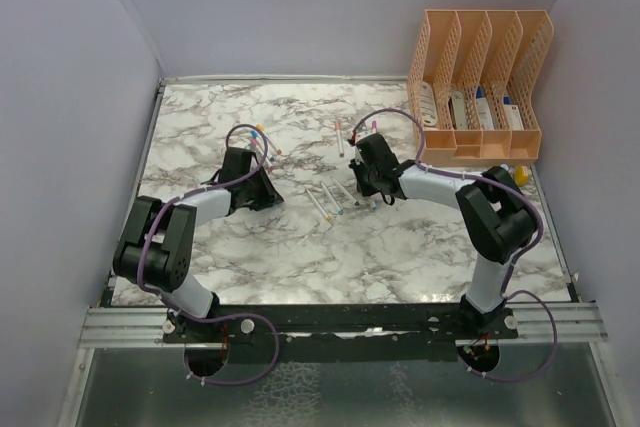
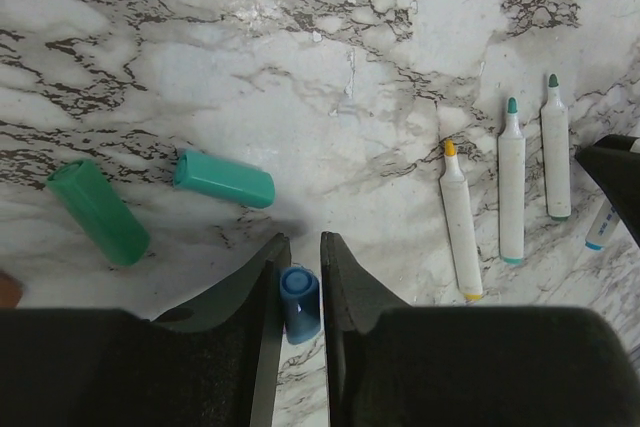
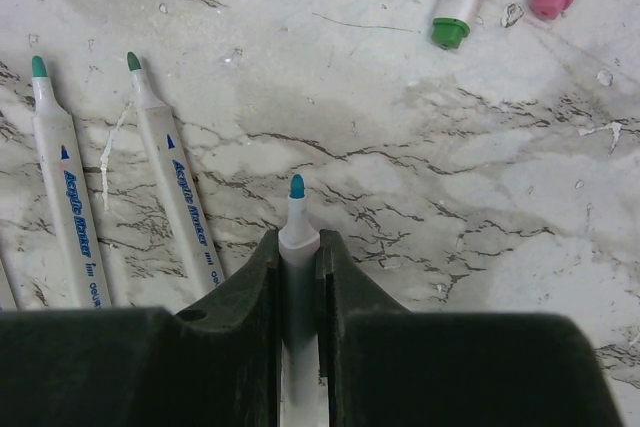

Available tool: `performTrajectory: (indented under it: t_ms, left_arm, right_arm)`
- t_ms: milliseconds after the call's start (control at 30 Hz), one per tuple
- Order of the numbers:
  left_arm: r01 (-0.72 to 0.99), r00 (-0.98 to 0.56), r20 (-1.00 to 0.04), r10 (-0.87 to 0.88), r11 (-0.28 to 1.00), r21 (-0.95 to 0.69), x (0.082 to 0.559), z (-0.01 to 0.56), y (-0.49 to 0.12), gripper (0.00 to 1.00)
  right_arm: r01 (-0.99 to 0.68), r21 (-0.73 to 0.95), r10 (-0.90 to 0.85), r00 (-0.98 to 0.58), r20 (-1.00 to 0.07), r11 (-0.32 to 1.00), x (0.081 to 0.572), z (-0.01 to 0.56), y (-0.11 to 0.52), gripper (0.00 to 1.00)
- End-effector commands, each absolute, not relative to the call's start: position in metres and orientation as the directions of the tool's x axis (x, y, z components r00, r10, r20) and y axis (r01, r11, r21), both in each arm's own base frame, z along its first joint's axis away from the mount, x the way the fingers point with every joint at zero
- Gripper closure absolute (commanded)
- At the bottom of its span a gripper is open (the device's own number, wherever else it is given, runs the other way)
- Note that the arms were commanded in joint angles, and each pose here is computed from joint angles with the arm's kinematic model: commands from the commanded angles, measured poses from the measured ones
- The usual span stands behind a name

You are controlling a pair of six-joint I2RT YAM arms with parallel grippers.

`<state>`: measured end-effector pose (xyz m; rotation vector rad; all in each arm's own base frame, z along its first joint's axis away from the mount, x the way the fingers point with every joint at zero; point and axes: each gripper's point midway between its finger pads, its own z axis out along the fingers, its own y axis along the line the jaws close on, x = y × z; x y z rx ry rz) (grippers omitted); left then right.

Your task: Open the pen caps

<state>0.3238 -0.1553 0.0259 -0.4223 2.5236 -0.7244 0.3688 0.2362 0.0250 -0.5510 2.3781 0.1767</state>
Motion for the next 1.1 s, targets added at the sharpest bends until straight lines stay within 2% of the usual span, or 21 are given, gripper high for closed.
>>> performTrajectory:
  t_ms: [0, 133, 400, 533, 667, 767, 833, 867, 900, 933, 1067]
  left_arm:
    - [-0.165, -0.832, -0.381, -0.404, 0.835, -0.526, 0.317, 0.026, -0.145, 0.76]
    - [-0.178, -0.828, -0.385, -0.409, 0.841, -0.511, 0.312, 0.026, -0.14, 0.68]
    - [-0.182, -0.795, -0.429, -0.429, 0.843, -0.505, 0.313, 0.049, -0.131, 0.51]
    - [-0.154, -0.751, -0.495, -0.438, 0.844, -0.513, 0.323, 0.08, -0.127, 0.42]
    - [-0.126, -0.718, -0.538, -0.442, 0.843, -0.524, 0.331, 0.106, -0.126, 0.4]
    - [-0.113, -0.706, -0.55, -0.447, 0.837, -0.536, 0.333, 0.117, -0.127, 0.38]
    - [-0.098, -0.695, -0.56, -0.451, 0.831, -0.548, 0.334, 0.123, -0.128, 0.33]
    - [-0.089, -0.689, -0.563, -0.456, 0.825, -0.558, 0.335, 0.126, -0.129, 0.27]
    - [-0.078, -0.683, -0.568, -0.459, 0.819, -0.568, 0.335, 0.128, -0.13, 0.18]
    - [-0.066, -0.678, -0.571, -0.463, 0.812, -0.58, 0.335, 0.13, -0.132, 0.04]
    - [-0.029, -0.658, -0.574, -0.487, 0.778, -0.627, 0.336, 0.141, -0.134, 0.01]
  right_arm:
    - [-0.442, 0.027, -0.308, -0.667, -0.678, 0.897, 0.379, 0.031, 0.25, 0.99]
    - [-0.445, 0.048, -0.302, -0.678, -0.67, 0.894, 0.377, 0.029, 0.251, 0.99]
    - [-0.444, 0.078, -0.288, -0.695, -0.659, 0.893, 0.375, 0.03, 0.255, 0.8]
    - [-0.441, 0.082, -0.275, -0.683, -0.677, 0.894, 0.381, 0.041, 0.257, 0.78]
    - [-0.444, 0.082, -0.269, -0.669, -0.693, 0.893, 0.391, 0.05, 0.264, 0.78]
    - [-0.448, 0.087, -0.255, -0.645, -0.72, 0.89, 0.4, 0.065, 0.27, 0.72]
    - [-0.468, 0.1, -0.245, -0.621, -0.745, 0.878, 0.407, 0.079, 0.279, 0.62]
    - [-0.487, 0.107, -0.244, -0.601, -0.761, 0.867, 0.412, 0.086, 0.285, 0.54]
    - [-0.509, 0.111, -0.246, -0.582, -0.775, 0.854, 0.416, 0.092, 0.292, 0.47]
    - [-0.527, 0.119, -0.251, -0.577, -0.777, 0.842, 0.419, 0.095, 0.298, 0.42]
    - [-0.595, 0.158, -0.273, -0.569, -0.776, 0.788, 0.435, 0.101, 0.329, 0.32]
